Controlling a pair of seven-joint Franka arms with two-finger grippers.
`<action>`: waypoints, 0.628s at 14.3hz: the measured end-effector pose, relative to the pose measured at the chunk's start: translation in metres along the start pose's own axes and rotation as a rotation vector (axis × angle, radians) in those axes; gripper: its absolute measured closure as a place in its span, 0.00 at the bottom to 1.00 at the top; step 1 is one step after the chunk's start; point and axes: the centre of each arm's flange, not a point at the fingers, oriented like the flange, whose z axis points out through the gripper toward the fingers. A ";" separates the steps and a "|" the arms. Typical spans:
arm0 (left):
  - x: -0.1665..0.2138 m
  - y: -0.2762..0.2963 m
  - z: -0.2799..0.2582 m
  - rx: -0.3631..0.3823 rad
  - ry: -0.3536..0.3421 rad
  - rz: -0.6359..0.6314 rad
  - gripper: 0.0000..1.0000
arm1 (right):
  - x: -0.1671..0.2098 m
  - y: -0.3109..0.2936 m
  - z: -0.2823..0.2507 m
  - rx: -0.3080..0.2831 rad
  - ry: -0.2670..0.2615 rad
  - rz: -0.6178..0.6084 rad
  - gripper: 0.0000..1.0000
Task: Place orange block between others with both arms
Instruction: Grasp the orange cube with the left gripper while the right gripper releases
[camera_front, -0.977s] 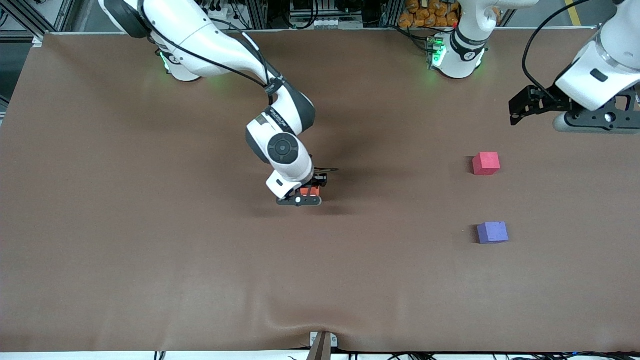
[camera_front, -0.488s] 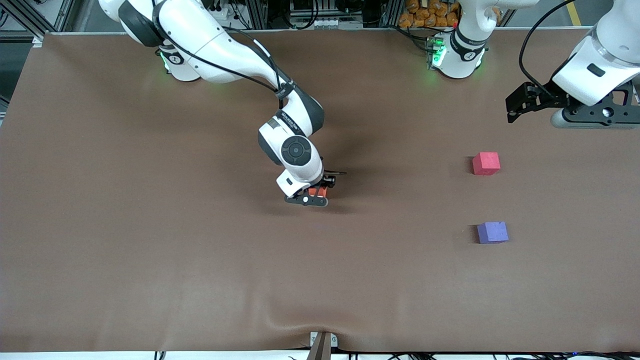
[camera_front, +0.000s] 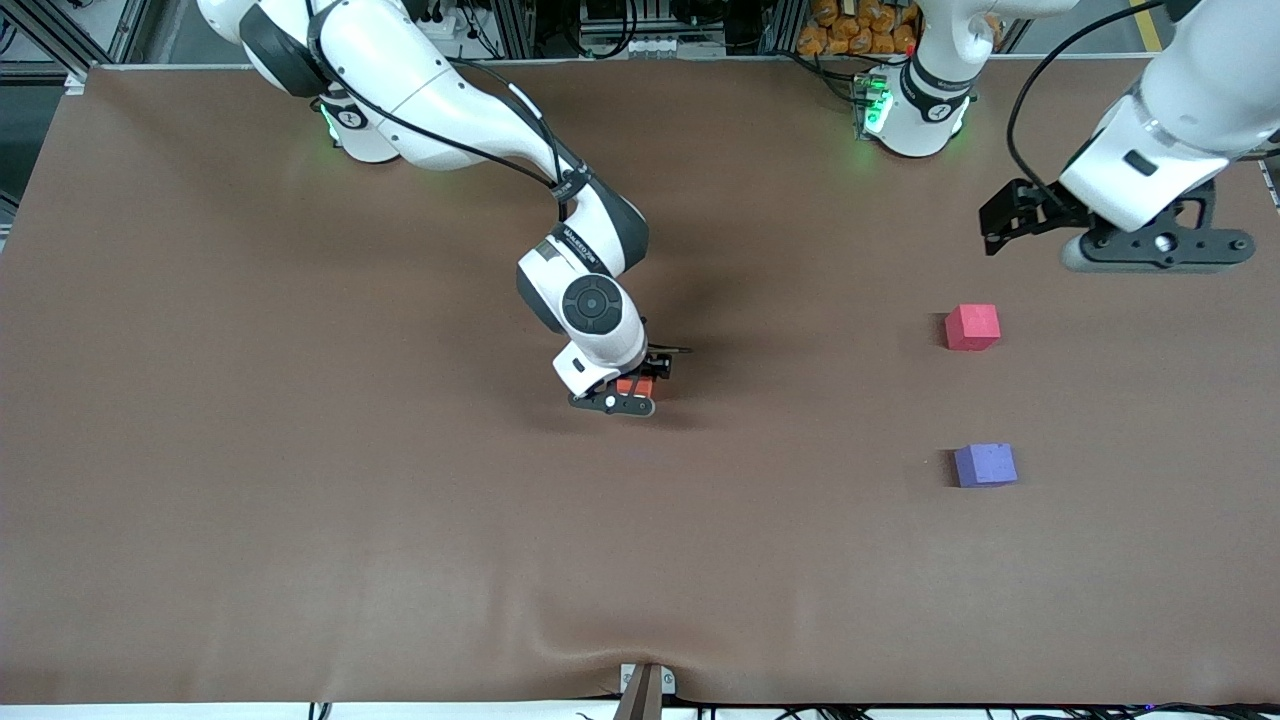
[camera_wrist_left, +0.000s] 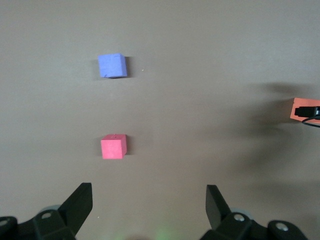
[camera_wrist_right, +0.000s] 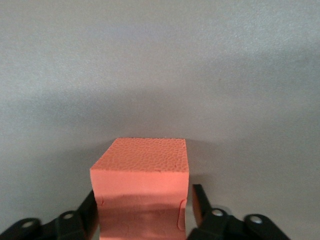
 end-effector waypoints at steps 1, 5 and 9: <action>0.003 0.011 0.005 -0.001 0.000 -0.005 0.00 | 0.002 -0.001 -0.003 0.005 0.005 0.001 0.03; 0.012 0.069 0.037 -0.012 -0.013 -0.020 0.00 | 0.010 -0.001 -0.029 0.001 0.013 0.008 0.00; 0.021 0.108 0.071 -0.023 -0.036 0.010 0.00 | 0.039 0.023 -0.088 0.014 0.039 0.052 0.00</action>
